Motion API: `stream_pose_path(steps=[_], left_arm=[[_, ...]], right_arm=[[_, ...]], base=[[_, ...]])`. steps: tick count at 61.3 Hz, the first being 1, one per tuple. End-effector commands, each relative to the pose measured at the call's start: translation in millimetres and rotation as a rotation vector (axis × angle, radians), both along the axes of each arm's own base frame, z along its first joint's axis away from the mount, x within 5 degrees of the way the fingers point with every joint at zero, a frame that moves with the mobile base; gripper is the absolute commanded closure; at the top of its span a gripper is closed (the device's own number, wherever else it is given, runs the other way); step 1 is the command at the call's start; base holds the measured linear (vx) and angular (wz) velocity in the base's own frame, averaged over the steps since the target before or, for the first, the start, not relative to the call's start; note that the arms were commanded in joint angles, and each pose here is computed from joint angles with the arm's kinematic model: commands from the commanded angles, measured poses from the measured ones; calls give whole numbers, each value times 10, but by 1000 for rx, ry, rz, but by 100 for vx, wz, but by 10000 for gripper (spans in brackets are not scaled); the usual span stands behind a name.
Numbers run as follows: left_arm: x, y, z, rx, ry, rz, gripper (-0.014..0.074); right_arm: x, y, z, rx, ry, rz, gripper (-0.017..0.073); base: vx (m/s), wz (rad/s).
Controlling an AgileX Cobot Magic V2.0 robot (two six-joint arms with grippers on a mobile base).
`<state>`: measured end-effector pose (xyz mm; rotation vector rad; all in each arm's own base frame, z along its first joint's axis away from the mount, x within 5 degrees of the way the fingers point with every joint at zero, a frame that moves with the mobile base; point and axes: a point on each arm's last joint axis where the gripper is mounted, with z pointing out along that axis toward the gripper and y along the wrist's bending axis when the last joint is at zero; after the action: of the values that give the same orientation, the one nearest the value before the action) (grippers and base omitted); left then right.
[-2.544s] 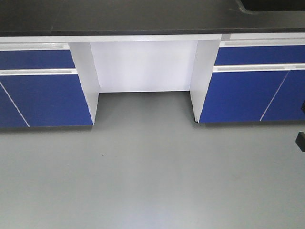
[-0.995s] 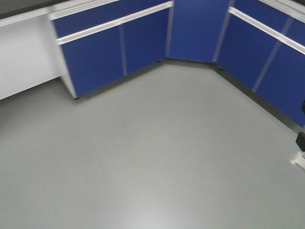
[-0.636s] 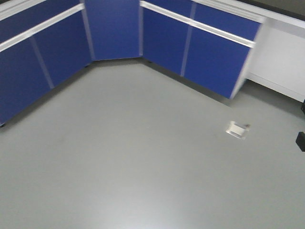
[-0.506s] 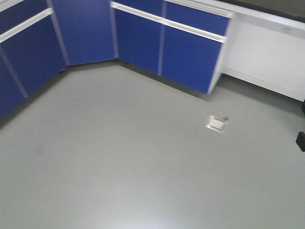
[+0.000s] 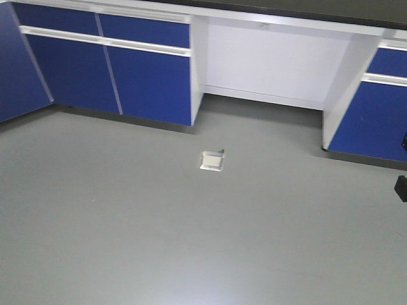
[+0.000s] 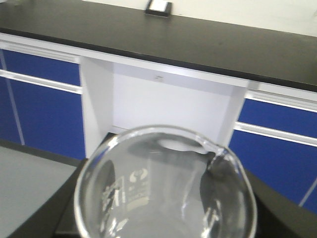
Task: Grab beaker and place in storage area
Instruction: 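Drive the base backward and turn toward the other bench, then drive forward to the empty black bench holding the beaker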
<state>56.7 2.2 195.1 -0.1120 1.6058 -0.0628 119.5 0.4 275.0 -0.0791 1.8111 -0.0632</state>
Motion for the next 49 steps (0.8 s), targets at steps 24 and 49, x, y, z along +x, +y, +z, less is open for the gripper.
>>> stream_pose_path(steps=[24,49], left_arm=[[-5,-15,12,-10,-81,-19,602],[-5,-15,12,-10,-81,-19,602]], right_arm=[[28,7,174,-2,-112,9,560],[28,7,174,-2,-112,9,560]], base=[[19,-48],[29,-13]])
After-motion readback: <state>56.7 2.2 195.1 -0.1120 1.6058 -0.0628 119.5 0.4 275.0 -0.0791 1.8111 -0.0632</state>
